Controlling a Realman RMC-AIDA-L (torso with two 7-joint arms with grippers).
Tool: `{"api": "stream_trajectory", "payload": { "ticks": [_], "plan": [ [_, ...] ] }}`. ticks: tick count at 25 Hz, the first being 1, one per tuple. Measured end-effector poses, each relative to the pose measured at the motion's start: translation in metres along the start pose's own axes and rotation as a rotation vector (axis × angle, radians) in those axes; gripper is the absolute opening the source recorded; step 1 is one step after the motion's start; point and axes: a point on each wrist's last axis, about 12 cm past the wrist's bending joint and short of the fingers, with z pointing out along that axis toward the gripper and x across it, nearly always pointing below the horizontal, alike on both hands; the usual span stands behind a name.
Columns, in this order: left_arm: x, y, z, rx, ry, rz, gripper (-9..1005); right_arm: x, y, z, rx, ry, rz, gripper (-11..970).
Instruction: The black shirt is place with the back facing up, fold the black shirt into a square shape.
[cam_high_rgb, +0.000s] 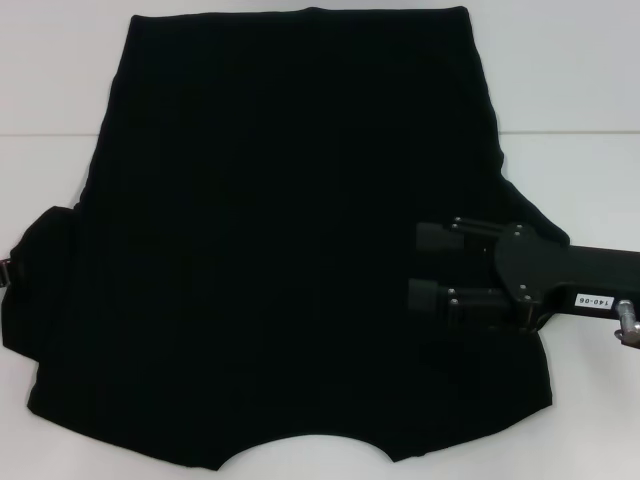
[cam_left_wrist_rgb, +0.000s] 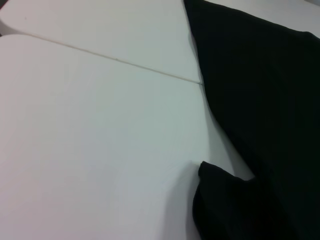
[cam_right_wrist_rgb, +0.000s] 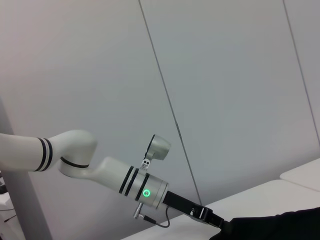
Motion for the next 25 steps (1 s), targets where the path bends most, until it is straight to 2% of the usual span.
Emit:
{"api": "stream_trajectory", "payload": {
  "ticks": [4,7,25],
  "plan": [
    [-0.001,0.002,-0.001,-0.012,-0.006,0.001,71,0.0,0.0,-0.001,0.008,-0.018,0.002,884],
    [-0.004,0.004,-0.003,-0.02,-0.015,0.002,24,0.0,0.0,0.0,0.012,-0.03,0.005,883],
    [-0.006,0.027,-0.025,-0.096,-0.057,-0.011,31,-0.001,-0.004,0.014,0.028,-0.044,0.006,884]
  ]
}}
